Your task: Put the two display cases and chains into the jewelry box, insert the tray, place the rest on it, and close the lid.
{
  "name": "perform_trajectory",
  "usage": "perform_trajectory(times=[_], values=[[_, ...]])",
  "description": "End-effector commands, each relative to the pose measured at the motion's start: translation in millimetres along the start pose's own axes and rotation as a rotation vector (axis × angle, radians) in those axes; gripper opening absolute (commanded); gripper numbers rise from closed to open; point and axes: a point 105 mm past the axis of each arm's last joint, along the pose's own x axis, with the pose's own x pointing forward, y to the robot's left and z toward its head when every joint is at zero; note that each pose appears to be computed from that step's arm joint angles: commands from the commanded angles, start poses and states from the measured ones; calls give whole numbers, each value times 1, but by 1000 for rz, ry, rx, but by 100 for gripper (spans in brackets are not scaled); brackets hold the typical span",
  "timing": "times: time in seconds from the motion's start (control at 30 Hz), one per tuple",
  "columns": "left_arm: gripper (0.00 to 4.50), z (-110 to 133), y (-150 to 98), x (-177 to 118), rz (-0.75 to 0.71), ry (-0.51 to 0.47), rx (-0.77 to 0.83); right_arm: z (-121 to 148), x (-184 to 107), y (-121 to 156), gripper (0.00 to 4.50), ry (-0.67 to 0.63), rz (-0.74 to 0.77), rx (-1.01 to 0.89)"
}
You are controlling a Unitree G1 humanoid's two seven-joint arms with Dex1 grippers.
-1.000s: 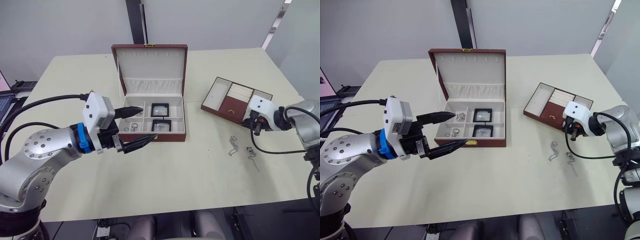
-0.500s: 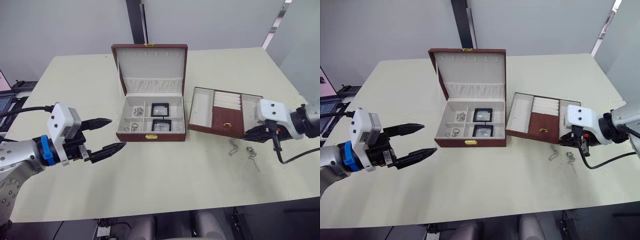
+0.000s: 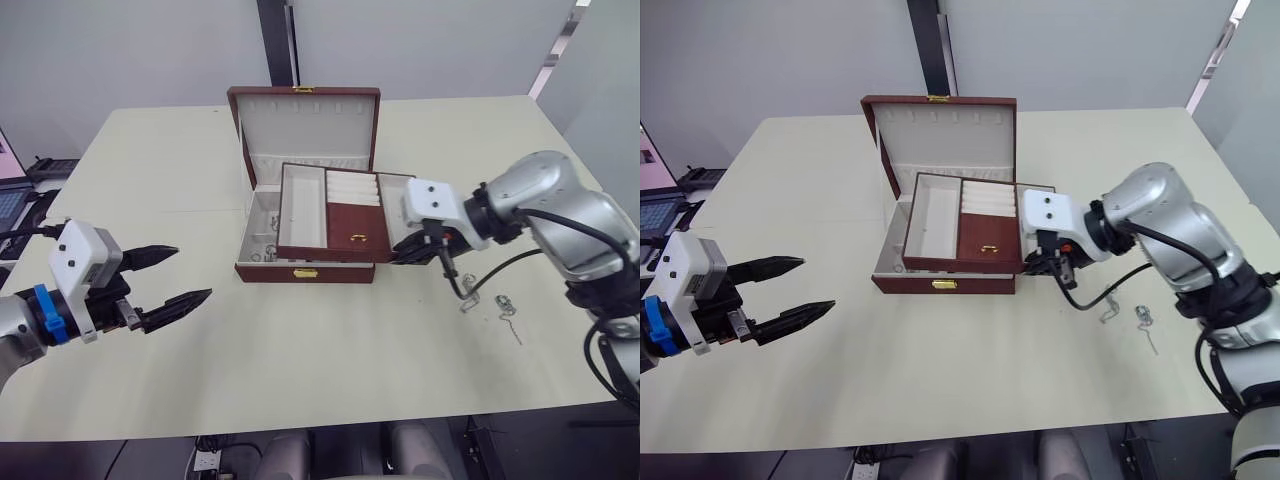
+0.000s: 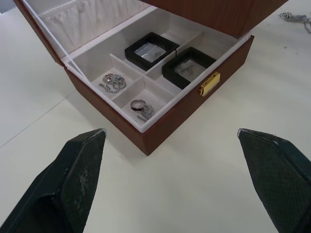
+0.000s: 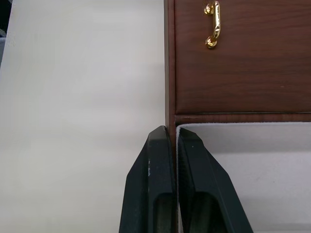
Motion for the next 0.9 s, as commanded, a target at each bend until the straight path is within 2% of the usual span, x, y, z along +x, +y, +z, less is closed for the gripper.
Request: perform_trajectory(times=[0.03, 0.23, 0.47, 0.9], values=[[450, 8, 0, -6, 19, -24, 36, 20, 5, -10, 2, -35, -25, -30], [450, 9, 3, -9, 39, -32, 36, 31, 30, -26, 2, -50, -42, -23], [450, 8, 4, -7, 40, -38, 41, 41, 46, -29, 2, -60, -32, -28], [450, 8, 7, -10, 53, -60, 29, 47, 58, -31, 2, -66, -28, -35]])
